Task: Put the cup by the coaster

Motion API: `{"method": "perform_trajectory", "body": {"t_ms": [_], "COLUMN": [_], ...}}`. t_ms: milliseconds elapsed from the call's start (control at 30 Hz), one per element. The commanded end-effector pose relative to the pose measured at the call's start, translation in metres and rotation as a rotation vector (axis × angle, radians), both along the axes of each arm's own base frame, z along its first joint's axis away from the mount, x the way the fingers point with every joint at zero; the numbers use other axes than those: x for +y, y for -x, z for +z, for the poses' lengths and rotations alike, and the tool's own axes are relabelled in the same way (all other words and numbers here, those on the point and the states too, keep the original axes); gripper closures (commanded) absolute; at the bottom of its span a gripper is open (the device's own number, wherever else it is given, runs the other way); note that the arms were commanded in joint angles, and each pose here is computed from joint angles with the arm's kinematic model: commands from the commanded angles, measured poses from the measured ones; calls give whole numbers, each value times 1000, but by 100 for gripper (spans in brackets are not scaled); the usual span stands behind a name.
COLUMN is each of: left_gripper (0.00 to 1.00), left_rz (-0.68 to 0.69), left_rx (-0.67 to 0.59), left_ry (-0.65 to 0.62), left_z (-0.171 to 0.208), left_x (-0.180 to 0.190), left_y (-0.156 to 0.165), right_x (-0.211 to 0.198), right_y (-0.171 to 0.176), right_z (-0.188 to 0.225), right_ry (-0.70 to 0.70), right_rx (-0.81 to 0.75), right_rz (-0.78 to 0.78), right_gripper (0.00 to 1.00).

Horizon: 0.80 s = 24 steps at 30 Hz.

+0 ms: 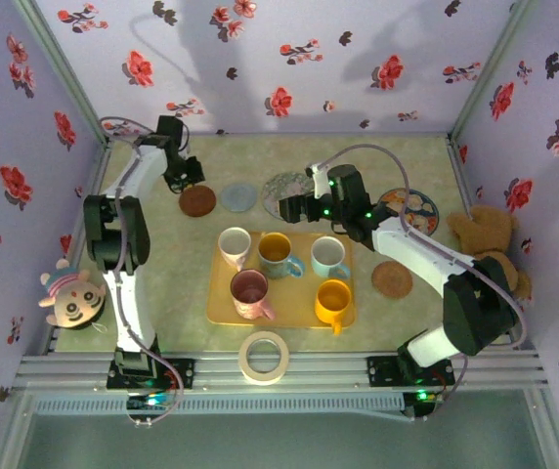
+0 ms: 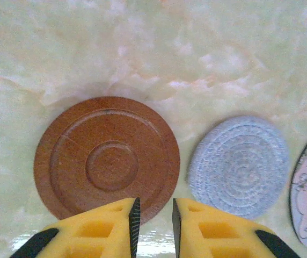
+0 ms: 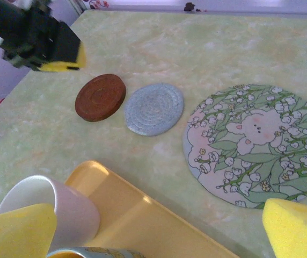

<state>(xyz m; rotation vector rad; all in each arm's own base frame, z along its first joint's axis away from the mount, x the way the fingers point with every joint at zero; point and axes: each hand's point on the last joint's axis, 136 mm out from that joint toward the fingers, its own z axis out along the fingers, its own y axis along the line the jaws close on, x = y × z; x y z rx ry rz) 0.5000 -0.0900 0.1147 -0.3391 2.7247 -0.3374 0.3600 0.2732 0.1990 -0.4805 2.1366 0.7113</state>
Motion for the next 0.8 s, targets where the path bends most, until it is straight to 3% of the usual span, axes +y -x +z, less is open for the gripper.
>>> {"method": "perform_trajectory", "body": {"t_ms": [0,200,333,467,767], "left_gripper": [75,72,79,100,100], "left_rz": [0,-43,-41,-86,-28], "left_rx": [-69,-138,-79,-41,63], "left_ry": [-24,-45,-35,-10,-26], "left_z": [42,69,36,7,-43], "left_x": [3,6,6,-3,2], "left_y": [7,12,14,1,-10], "right_x": [-5,-11,-12,-14,-23], "right_y": [0,-2,-1,0,-4], "right_z": [28,33,32,32,33], "right_ry": [2,26,29,33,28], "right_rx": [-55,-62,-50,-41,-48], "right_rz": [-21,-29,-35,-42,-108], "right_gripper": [0,1,1,0,0]}}
